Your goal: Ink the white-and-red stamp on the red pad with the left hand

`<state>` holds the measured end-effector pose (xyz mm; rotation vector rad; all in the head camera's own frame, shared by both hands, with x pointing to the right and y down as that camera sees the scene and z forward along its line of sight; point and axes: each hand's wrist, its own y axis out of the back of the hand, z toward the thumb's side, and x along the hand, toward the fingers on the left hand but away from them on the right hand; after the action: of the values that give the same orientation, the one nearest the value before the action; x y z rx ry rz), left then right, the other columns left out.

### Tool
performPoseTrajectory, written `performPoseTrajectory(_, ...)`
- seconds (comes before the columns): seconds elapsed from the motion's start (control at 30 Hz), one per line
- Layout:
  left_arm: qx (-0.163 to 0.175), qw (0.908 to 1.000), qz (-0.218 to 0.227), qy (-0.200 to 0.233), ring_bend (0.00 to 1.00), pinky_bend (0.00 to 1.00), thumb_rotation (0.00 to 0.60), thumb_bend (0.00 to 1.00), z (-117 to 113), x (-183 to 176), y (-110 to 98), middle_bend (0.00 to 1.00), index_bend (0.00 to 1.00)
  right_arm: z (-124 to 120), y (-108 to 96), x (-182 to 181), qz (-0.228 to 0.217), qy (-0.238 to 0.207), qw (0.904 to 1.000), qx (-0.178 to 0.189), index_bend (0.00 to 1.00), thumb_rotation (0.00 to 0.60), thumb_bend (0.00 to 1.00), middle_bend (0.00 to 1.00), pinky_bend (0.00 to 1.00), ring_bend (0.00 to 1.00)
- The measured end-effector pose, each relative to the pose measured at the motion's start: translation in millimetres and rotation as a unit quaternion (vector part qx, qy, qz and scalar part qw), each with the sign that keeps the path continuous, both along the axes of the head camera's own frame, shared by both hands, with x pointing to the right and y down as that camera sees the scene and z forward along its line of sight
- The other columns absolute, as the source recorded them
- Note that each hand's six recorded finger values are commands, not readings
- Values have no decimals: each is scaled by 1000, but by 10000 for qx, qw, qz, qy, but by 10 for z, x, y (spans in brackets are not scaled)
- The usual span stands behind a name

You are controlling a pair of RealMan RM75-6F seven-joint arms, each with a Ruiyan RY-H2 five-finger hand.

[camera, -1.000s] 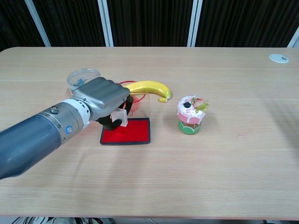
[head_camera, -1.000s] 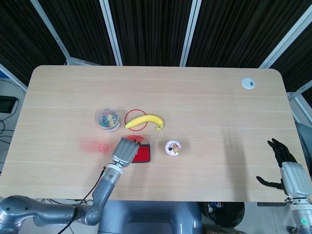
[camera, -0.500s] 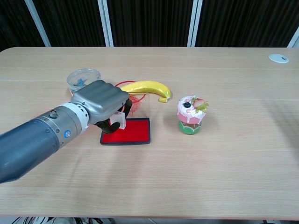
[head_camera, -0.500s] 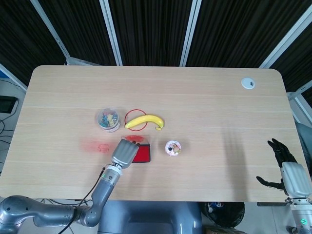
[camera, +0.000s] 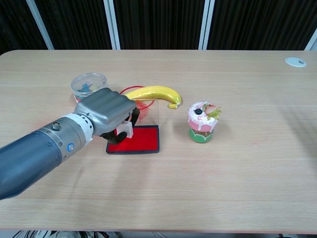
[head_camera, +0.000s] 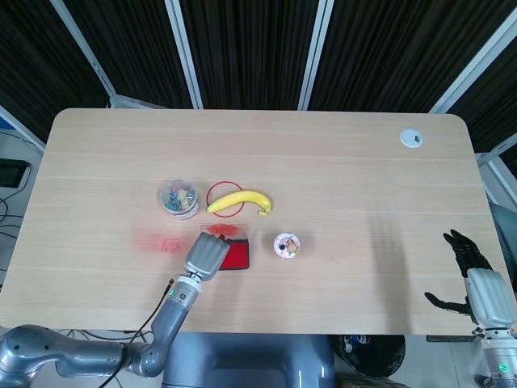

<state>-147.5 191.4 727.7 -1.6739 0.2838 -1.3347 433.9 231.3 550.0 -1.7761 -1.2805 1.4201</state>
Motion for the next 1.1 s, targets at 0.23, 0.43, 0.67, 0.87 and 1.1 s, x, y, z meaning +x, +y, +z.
performPoseTrajectory(0.23, -38, 10000, 35, -57, 619, 701, 600, 570, 22, -20, 26, 751, 731, -1, 1, -3, 0, -5, 10000, 0, 0, 600, 157, 0, 177, 0)
performPoseTrajectory(0.43, -40, 10000, 28, -53, 619, 701, 600, 571, 17, -20, 24, 752, 731, 1, 3, -5, 1, -10, 10000, -5, 0, 600, 157, 0, 177, 0)
performPoseTrajectory(0.67, -11, 10000, 8, -35, 619, 701, 600, 570, -3, -13, 0, 752, 731, -2, 2, -3, 5, -13, 10000, 3, 0, 600, 158, 0, 177, 0)
performPoseTrajectory(0.87, 123, 9997, -107, 158, 619, 701, 600, 571, -119, 46, -111, 752, 731, -1, 2, -4, -1, -11, 10000, 2, 0, 600, 158, 0, 177, 0)
performPoseTrajectory(1.1, 264, 9986, -228, 401, 619, 701, 600, 571, -318, 79, -264, 751, 730, -1, 3, -3, -1, -14, 10000, 1, 0, 600, 159, 0, 177, 0)
